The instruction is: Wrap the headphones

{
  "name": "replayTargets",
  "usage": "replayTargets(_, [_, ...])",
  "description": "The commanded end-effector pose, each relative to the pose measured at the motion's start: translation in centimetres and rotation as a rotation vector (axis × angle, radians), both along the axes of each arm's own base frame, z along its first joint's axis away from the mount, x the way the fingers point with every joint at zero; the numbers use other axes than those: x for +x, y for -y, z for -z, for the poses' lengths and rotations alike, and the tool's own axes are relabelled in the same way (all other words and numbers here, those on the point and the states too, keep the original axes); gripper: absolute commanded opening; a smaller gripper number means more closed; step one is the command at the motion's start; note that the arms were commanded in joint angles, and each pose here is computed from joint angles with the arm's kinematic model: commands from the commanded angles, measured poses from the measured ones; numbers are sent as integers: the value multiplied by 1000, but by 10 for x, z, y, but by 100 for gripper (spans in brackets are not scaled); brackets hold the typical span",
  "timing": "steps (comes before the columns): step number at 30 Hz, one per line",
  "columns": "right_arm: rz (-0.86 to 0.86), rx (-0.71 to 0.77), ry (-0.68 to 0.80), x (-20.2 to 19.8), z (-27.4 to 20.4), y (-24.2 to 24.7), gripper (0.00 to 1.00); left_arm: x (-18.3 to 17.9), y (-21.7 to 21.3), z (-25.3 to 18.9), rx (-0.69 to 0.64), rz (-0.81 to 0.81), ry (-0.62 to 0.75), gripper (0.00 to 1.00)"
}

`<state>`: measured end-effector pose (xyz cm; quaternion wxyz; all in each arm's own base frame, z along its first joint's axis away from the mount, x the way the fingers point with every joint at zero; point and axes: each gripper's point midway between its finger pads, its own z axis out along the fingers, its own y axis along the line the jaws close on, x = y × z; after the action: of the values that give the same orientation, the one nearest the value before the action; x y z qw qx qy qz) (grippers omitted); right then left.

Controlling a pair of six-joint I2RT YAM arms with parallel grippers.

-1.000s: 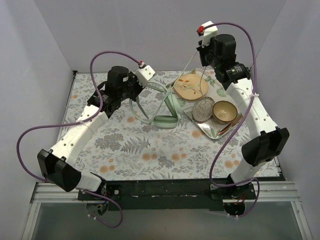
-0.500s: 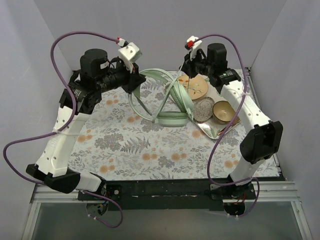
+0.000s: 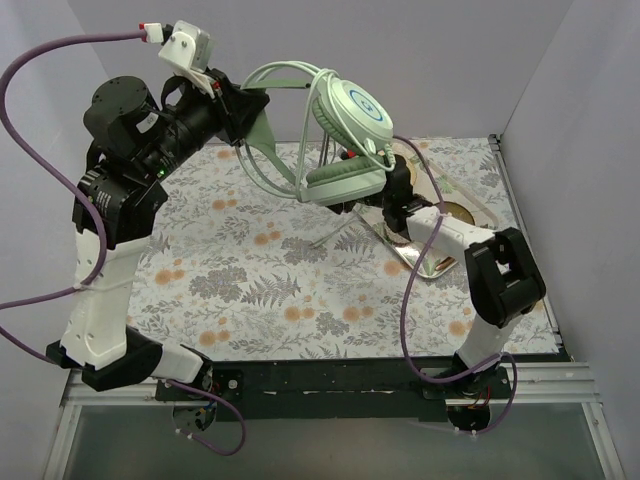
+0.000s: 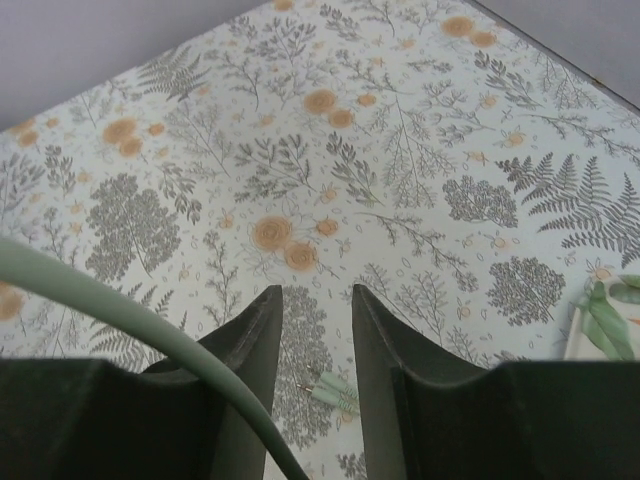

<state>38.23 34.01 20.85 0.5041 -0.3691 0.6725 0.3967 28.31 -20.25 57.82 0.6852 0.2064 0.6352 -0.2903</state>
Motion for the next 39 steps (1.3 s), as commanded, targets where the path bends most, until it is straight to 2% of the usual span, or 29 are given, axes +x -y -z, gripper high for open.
replayTargets(1, [33, 160, 16, 13, -4, -18, 44, -1, -18, -46, -147, -94, 74, 0])
replayTargets(7, [99, 169, -160, 18, 67, -32, 49, 0, -33, -66, -178, -166, 133, 0])
replayTargets(17, [186, 134, -254, 14, 115, -21, 54, 1, -45, -71, -178, -224, 161, 0])
replayTargets(23, [189, 125, -261, 11, 123, -24, 42, 8, -45, -70, -184, -247, 156, 0])
replayTargets(26, [199, 106, -283, 5, 132, -23, 24, 13, -51, -71, -188, -290, 167, 0])
replayTargets(27, [204, 94, -298, 4, 136, -22, 11, 18, -57, -71, -191, -332, 169, 0])
replayTargets(29, [204, 38, -331, -6, 148, -25, 2, 31, -63, -69, -193, -391, 173, 0])
replayTargets(33, [135, -98, -307, -39, 159, -40, 1, 65, -79, -55, -155, -567, 188, 0])
replayTargets(39, [-15, -327, -271, -120, 182, -49, 1, 116, -108, -41, -12, -814, 306, 0])
